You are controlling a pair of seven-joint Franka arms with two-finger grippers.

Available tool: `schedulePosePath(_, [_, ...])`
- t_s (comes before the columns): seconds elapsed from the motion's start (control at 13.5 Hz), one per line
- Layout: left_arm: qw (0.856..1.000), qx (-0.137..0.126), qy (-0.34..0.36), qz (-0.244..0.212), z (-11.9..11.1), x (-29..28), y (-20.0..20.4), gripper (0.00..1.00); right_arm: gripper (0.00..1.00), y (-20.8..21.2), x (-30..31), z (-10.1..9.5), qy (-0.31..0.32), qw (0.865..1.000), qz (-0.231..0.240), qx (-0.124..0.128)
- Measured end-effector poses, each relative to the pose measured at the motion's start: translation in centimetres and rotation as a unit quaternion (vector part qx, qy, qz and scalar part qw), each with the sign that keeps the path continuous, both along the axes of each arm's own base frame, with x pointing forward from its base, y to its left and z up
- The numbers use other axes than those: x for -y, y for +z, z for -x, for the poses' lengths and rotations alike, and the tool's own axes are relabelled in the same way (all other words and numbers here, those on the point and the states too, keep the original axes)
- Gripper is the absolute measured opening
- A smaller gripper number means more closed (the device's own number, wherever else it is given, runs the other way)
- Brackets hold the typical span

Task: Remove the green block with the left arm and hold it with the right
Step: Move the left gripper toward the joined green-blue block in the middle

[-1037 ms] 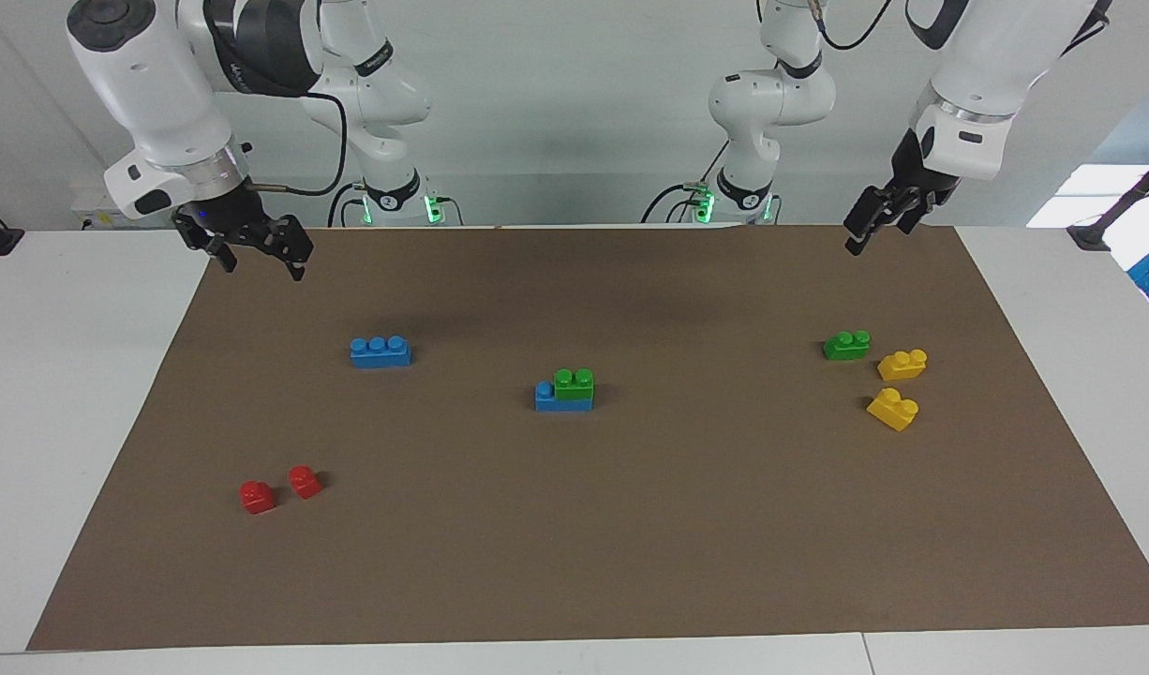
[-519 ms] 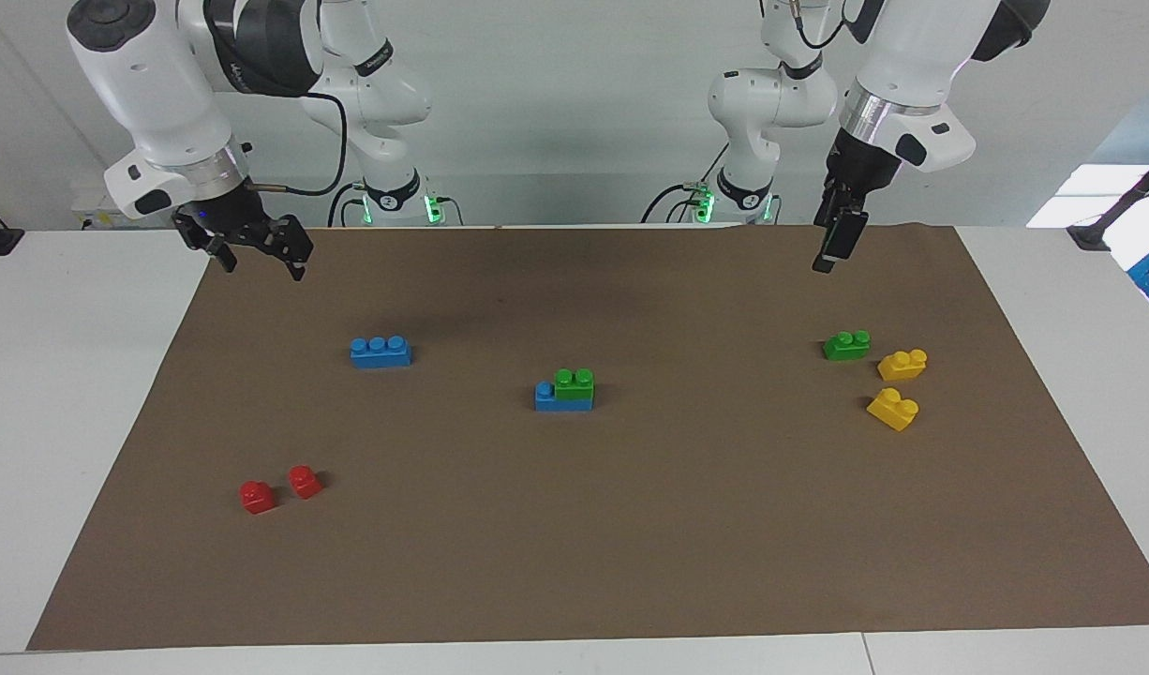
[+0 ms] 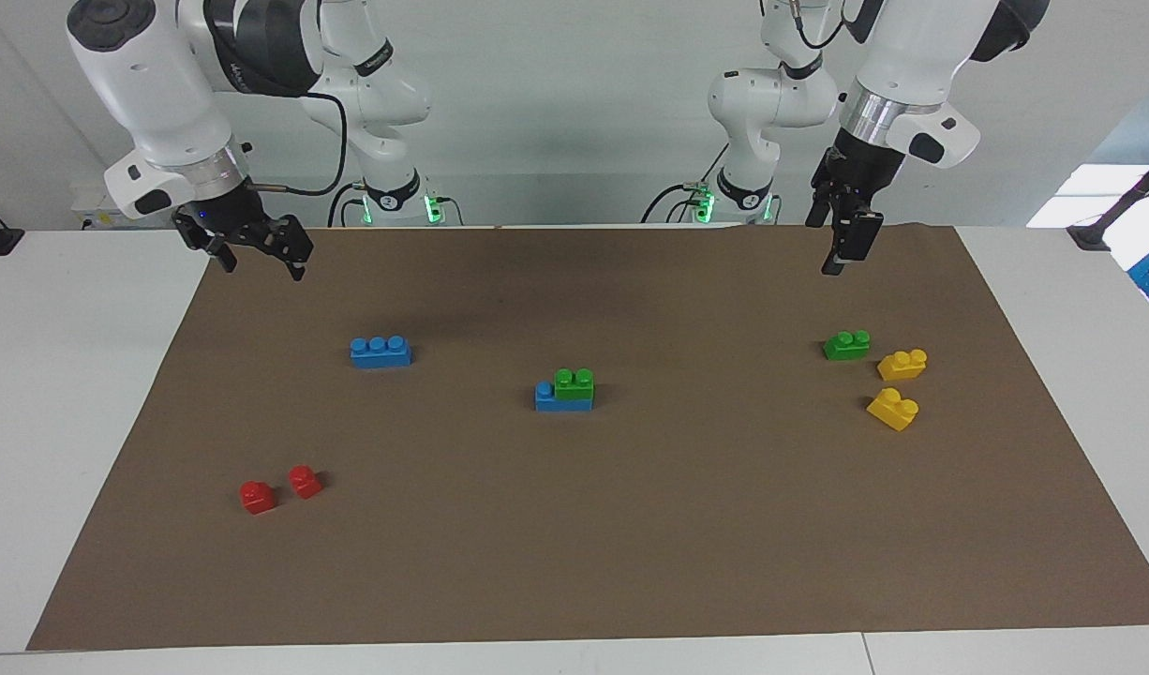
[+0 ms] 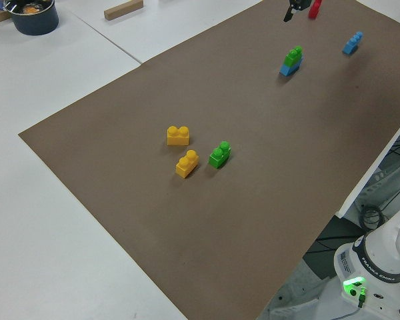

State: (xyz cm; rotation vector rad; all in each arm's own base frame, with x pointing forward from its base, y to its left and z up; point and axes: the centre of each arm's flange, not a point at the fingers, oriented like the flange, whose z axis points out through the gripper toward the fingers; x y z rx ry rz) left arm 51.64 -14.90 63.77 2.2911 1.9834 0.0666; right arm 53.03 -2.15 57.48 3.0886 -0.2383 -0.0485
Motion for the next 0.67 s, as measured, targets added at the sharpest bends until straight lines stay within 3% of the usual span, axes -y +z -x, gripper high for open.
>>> schedulePosePath(0.22, [1.0, -0.007, 0.015, 0.004, 1.1, 3.7, -1.4, 1.0, 1.0, 0.0, 0.0, 0.0, 0.0, 1.0, 0.0, 0.0])
schedulePosePath(0.67, [0.997, 0.005, 0.064, 0.029, 3.5, 12.3, -5.4, 1.0, 1.0, 0.0, 0.0, 0.0, 0.0, 1.0, 0.0, 0.0])
